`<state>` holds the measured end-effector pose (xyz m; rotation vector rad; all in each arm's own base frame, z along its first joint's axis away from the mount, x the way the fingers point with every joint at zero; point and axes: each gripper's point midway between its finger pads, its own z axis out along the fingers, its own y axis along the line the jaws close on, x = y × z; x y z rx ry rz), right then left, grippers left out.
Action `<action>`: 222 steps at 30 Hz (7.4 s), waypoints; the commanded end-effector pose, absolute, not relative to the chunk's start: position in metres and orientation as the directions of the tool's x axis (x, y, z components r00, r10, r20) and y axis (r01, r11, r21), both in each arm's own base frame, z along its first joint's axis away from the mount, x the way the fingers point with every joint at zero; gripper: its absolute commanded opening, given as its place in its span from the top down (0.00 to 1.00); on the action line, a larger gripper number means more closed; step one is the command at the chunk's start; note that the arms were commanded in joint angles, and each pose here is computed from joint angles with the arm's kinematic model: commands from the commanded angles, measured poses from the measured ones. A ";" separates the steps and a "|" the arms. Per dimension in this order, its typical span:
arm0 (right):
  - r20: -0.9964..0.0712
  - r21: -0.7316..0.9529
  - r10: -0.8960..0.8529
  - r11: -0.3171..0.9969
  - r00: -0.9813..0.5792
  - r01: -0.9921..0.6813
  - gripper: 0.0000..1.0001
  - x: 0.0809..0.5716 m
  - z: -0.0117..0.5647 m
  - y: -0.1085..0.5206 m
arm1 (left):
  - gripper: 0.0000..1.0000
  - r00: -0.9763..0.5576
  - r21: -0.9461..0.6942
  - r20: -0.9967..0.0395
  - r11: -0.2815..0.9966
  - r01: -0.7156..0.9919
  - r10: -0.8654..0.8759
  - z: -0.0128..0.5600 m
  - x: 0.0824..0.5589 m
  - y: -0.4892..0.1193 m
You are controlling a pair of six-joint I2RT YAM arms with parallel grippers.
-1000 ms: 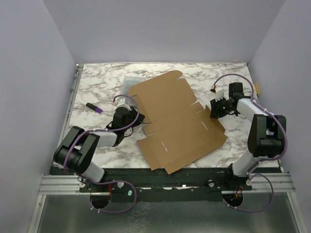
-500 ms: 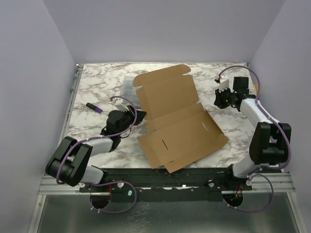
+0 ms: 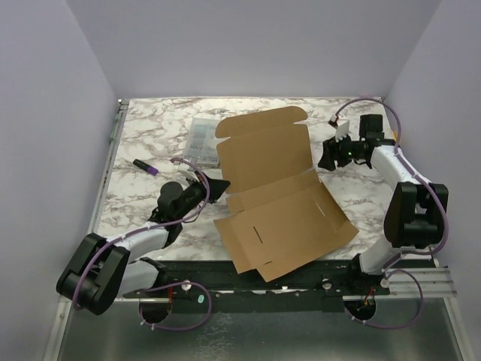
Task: Fold the paper box
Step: Fold the paper box at the center of the board.
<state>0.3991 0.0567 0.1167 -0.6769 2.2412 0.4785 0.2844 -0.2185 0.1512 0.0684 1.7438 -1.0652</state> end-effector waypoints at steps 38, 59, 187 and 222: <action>-0.783 -0.152 -0.508 0.716 -0.359 -0.681 1.00 0.434 0.088 0.048 | 0.09 -0.242 -0.451 -0.877 0.539 0.711 -0.414 0.251 0.292 -0.251; -0.740 -0.286 -0.663 0.463 -0.114 -0.839 1.00 0.407 0.085 0.039 | 0.01 -0.586 -0.413 -0.741 0.911 0.011 -0.328 0.105 0.343 -0.124; -0.653 -0.344 -0.652 -0.197 0.385 -0.918 1.00 0.339 0.244 0.198 | 0.13 0.127 0.129 -0.990 0.719 0.683 0.057 0.266 0.246 -0.263; -0.727 -0.259 -0.598 -0.218 0.338 -0.941 1.00 0.317 0.235 0.207 | 0.02 0.157 0.198 -0.972 0.244 0.949 0.178 0.317 0.262 -0.352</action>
